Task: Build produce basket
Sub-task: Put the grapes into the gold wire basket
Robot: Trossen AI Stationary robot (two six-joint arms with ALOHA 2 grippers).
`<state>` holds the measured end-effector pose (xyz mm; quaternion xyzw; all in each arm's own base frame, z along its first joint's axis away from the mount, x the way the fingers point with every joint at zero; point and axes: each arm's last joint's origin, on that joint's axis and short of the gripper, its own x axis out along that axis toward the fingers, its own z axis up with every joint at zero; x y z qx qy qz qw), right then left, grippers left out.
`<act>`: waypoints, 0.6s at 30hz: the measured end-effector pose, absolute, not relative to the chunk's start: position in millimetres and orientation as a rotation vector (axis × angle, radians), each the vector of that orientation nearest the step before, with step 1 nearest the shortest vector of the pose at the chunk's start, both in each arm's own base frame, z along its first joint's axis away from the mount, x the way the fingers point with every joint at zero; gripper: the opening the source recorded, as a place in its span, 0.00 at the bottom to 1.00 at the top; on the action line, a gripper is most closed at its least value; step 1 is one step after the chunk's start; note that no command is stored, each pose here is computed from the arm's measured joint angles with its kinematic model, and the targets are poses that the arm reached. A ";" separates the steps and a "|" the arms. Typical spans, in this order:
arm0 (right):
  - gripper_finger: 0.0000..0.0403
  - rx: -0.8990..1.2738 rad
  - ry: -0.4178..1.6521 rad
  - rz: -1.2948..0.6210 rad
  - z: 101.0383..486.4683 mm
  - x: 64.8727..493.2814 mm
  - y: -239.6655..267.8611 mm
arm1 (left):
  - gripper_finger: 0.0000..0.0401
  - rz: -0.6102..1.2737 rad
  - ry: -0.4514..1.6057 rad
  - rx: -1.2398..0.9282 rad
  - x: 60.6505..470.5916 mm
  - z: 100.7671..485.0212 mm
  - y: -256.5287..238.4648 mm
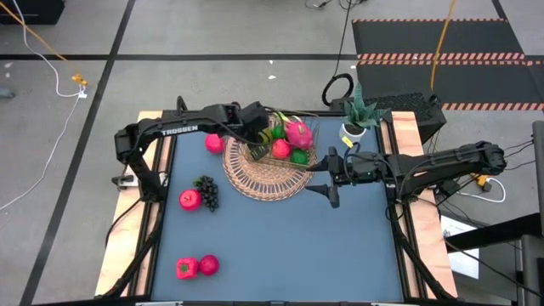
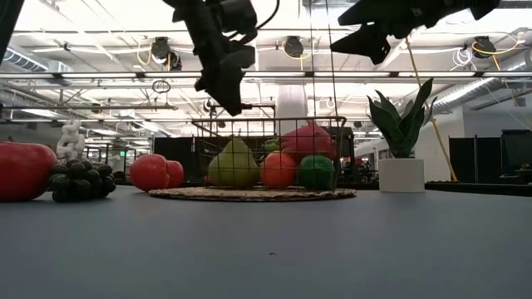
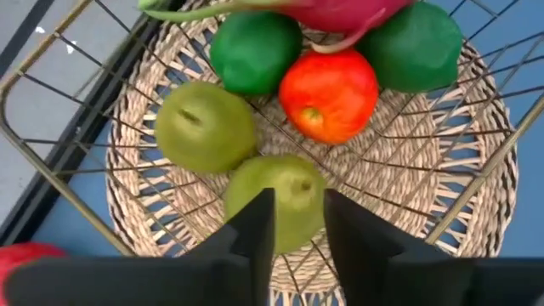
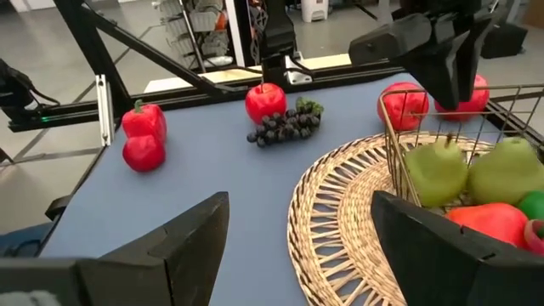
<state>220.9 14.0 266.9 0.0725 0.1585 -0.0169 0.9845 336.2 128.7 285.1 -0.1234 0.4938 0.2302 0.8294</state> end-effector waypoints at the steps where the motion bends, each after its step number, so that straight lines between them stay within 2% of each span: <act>1: 0.70 0.146 0.318 -0.035 266.9 220.9 13.9 | 0.31 0.489 1.046 -0.258 335.4 286.1 129.5; 6: 0.70 0.149 0.320 -0.036 266.2 220.9 13.9 | 0.44 0.504 1.001 -0.271 323.0 304.9 125.4; 10: 0.70 0.173 0.335 -0.041 250.9 221.8 14.0 | 0.52 0.502 0.989 -0.242 310.8 323.2 105.6; 14: 0.70 0.204 0.353 -0.043 230.4 218.5 14.0 | 0.56 0.543 0.911 -0.171 299.2 347.0 74.5; 18: 0.70 0.285 0.382 0.025 214.8 213.2 21.9 | 0.56 0.517 0.831 -0.116 287.1 357.6 37.2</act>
